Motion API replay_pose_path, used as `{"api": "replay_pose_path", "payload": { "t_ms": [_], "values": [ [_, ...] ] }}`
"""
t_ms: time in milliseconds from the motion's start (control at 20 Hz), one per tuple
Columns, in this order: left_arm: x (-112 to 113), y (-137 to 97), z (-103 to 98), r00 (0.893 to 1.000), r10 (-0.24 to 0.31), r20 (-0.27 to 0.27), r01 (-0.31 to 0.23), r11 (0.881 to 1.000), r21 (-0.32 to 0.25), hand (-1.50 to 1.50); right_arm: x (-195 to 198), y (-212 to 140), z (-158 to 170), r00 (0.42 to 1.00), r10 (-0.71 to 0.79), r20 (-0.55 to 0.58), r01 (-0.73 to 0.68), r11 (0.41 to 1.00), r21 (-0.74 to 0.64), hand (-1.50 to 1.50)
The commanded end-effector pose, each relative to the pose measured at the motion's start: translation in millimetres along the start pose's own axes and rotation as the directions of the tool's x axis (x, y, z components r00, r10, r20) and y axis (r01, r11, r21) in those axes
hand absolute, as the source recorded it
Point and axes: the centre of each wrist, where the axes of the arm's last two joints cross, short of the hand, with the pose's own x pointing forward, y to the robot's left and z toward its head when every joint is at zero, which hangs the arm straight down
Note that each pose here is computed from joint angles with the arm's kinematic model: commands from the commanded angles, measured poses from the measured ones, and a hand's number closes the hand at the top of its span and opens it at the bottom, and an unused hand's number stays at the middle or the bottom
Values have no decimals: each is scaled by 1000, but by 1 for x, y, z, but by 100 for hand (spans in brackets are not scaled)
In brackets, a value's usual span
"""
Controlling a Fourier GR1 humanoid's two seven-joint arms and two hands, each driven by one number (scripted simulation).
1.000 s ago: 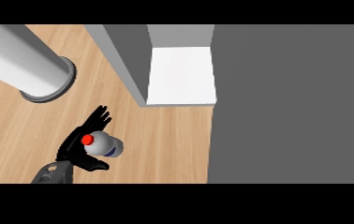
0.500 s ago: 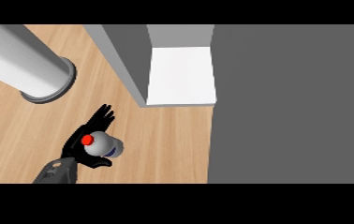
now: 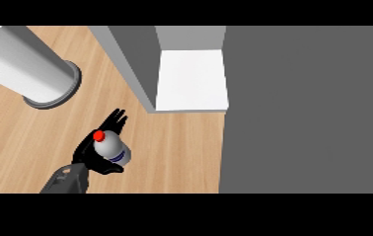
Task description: Pick up the bottled water, place it into the cabinet and close the cabinet
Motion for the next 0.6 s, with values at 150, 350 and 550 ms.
{"api": "replay_pose_path", "payload": {
  "t_ms": [150, 350, 550],
  "values": [
    [-32, -35, -11, 997, 69, 17, -65, 981, -181, 150, -17, 3, 0, 1000, -15, 2, 15, 1000, -1, -150],
    [-26, -22, -2, 996, 82, 37, -74, 980, -184, 150, -6, -11, 4, 1000, 2, -26, -2, 1000, -2, -150],
    [-23, -33, -15, 995, 99, 21, -93, 974, -206, 150, -6, -8, -16, 1000, 9, -9, -9, 1000, -11, -150]
  ]
}}
